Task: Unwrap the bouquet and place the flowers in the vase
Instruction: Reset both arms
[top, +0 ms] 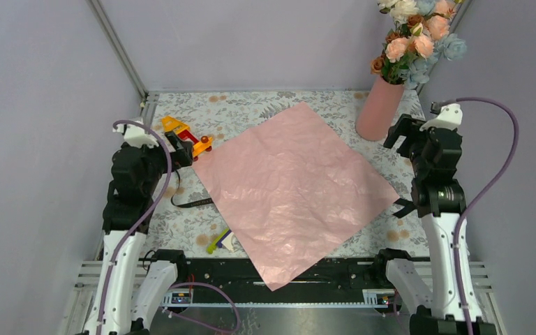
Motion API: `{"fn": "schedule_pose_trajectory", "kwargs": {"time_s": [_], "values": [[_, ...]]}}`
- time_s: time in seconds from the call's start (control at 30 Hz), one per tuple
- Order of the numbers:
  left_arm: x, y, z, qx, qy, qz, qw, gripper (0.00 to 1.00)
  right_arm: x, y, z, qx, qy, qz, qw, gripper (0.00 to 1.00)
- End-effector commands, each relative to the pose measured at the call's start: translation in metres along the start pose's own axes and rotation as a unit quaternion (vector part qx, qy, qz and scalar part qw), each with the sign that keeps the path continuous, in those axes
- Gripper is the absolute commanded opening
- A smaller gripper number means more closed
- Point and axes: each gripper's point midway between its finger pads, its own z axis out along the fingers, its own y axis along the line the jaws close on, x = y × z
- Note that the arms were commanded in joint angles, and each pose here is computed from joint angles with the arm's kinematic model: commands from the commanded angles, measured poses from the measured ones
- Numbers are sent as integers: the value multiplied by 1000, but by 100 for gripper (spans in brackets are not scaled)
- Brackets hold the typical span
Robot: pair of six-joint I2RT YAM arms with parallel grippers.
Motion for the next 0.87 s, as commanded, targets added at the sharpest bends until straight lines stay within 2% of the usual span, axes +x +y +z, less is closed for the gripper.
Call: {"fn": "schedule_pose_trajectory", "kwargs": {"time_s": [0.0, 0.1, 0.33, 0.83], "values": [[-62, -6, -32, 0, -119, 20, 993, 99, -15, 12, -41, -40, -37, 32, 998, 89], [-63, 0, -43, -14, -137, 25, 990, 99, -11, 16, -54, -63, -72, 38, 995, 88], [-34, 13, -44, -26, -135, 17, 990, 99, 28, 8, -61, -65, -89, 46, 993, 88], [-26, 10, -40, -12, -132, 10, 991, 99, 29, 8, -60, -66, -87, 43, 993, 88]]}}
